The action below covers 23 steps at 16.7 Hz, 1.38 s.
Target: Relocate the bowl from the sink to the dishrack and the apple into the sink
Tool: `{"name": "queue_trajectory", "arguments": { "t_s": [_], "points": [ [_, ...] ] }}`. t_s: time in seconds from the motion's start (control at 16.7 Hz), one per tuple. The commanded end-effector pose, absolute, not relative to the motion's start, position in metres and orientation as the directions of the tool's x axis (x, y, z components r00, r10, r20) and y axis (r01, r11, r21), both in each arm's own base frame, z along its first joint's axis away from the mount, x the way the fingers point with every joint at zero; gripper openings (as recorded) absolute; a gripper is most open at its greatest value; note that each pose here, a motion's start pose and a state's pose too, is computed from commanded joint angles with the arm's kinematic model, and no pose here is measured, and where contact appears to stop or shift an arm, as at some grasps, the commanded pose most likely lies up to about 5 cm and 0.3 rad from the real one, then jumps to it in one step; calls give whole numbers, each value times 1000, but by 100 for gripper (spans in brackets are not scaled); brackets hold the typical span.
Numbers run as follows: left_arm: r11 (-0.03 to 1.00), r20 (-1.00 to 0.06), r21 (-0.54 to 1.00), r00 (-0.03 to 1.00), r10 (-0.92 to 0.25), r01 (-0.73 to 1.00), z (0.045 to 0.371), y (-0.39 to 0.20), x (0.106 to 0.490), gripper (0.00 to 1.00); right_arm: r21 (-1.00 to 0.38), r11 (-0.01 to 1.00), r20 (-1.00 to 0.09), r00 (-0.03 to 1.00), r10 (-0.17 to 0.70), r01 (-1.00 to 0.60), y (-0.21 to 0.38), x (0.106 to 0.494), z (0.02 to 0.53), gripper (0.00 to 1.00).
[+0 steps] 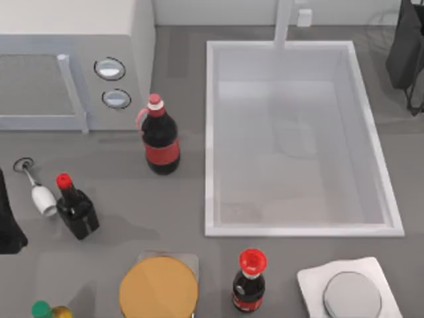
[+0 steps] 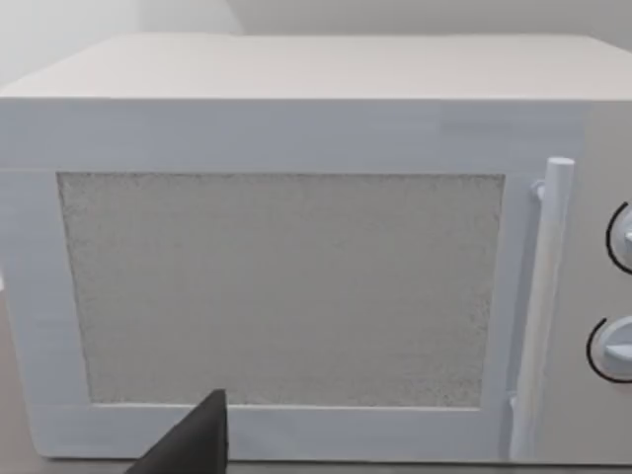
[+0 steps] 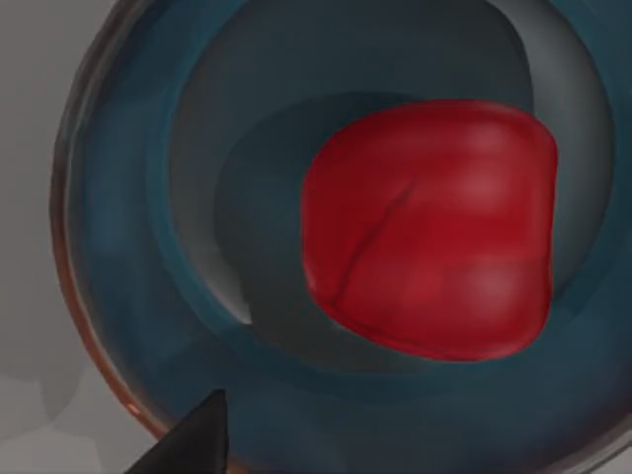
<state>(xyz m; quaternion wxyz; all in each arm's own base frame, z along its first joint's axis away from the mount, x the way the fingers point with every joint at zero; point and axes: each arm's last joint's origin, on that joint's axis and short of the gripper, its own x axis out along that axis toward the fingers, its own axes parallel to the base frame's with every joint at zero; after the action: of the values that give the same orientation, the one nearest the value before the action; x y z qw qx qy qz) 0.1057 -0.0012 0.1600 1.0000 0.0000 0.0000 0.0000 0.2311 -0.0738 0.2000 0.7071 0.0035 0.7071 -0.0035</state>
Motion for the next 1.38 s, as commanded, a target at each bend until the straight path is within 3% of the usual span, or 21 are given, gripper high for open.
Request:
{"name": "queue_trajectory", "arguments": {
  "t_s": [0.3, 0.84, 1.2, 1.38],
  "points": [
    [1000, 0, 0, 1000, 0, 0, 160, -1, 106, 100, 0, 1000, -1000, 1, 0, 6, -73, 231, 196, 100],
    [1000, 0, 0, 1000, 0, 0, 160, -1, 106, 100, -4, 1000, -1000, 12, -4, 12, -75, 234, 108, 100],
    [1000, 0, 0, 1000, 0, 0, 160, -1, 106, 100, 0, 1000, -1000, 0, 0, 10, -74, 231, 96, 100],
    [1000, 0, 0, 1000, 0, 0, 160, -1, 106, 100, 0, 1000, -1000, 0, 0, 10, -74, 231, 96, 77]
  ]
}}
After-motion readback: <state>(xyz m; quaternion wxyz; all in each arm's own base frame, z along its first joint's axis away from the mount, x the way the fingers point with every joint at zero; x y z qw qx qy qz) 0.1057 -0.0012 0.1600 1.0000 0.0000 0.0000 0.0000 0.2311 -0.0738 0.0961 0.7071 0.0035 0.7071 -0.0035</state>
